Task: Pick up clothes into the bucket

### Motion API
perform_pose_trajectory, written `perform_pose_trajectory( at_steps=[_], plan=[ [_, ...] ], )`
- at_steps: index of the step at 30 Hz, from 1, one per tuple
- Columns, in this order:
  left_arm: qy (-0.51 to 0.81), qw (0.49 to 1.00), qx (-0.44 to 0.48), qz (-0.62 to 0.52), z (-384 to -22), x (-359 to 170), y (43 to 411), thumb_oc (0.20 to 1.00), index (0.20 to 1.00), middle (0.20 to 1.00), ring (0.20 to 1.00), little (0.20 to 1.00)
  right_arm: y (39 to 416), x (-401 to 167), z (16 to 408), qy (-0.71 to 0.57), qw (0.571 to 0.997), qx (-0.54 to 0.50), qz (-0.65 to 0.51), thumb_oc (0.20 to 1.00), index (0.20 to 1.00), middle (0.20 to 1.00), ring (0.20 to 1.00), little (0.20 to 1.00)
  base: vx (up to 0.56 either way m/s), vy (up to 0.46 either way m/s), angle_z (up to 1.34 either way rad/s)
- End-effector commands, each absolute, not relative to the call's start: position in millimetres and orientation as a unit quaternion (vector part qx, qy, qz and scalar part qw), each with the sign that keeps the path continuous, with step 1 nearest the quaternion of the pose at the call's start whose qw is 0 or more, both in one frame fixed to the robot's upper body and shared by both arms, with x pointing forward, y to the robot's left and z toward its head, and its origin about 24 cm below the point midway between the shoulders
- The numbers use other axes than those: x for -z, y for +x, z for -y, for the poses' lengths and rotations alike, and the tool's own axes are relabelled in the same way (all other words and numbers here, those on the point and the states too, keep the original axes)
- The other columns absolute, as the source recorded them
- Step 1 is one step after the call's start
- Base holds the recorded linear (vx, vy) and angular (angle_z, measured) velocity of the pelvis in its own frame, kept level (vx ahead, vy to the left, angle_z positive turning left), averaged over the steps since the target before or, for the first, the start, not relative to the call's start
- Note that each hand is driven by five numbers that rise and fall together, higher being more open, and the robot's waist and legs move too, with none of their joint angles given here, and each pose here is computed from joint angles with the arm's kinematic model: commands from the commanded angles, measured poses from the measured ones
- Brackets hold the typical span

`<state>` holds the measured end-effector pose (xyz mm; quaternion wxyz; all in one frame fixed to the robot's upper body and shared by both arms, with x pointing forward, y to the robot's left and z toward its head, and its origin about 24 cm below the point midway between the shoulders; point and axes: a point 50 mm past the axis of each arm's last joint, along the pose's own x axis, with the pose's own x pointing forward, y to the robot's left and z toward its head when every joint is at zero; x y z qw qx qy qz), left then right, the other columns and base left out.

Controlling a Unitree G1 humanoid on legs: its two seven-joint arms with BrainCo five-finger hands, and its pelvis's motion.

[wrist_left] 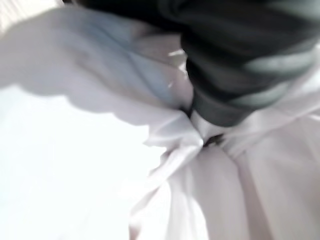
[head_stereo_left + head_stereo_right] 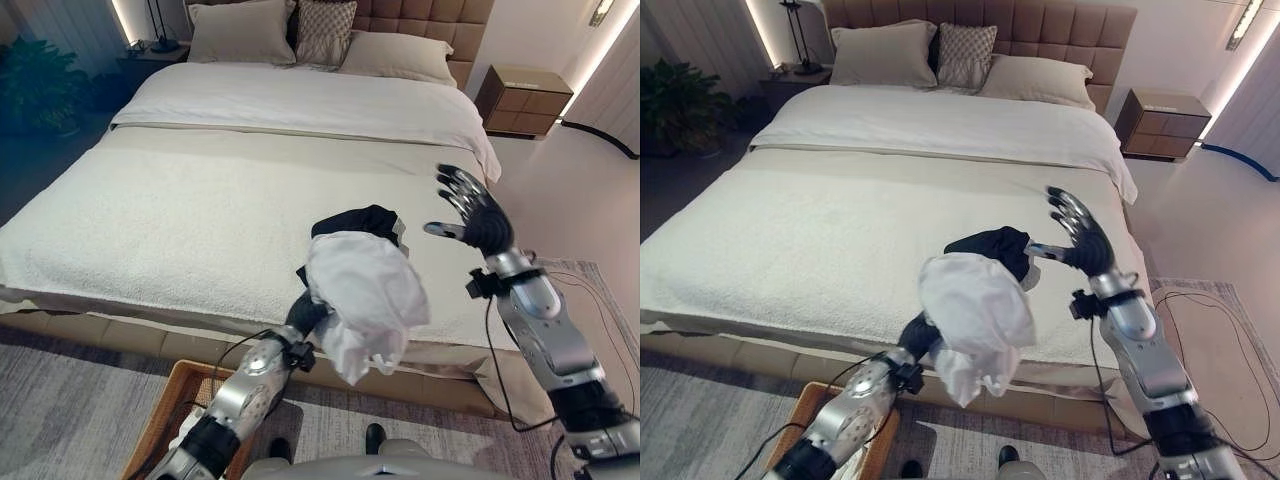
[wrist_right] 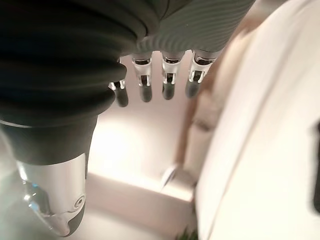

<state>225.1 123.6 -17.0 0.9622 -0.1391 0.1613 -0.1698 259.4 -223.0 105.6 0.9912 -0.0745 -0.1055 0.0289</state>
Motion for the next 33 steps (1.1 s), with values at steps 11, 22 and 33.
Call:
perform_pose_trajectory(
  at_steps=[11,22,33],
  plan=[
    [-0.169,0.983,-0.06,-0.041,-241.7,-13.3,191.7,0.2,0.2,0.2,0.2,0.2,230.0,-15.9,279.5,-0.14,0.973,0.172,-0.061,1.0,1.0,1.0,1.0,1.0,-0.09,0.017,0.09],
    [-0.026,0.966,-0.254,-0.031,-293.2,-12.9,203.5,0.2,0.2,0.2,0.2,0.2,224.2,34.0,293.0,-0.156,0.941,0.242,-0.18,1.0,1.0,1.0,1.0,1.0,-0.09,0.048,0.11],
    [0.121,0.932,-0.341,0.005,-309.6,-45.6,265.1,0.2,0.2,0.2,0.2,0.2,287.2,-24.9,293.3,-0.164,0.941,0.287,-0.064,1.0,1.0,1.0,1.0,1.0,-0.07,0.031,0.11]
  ],
)
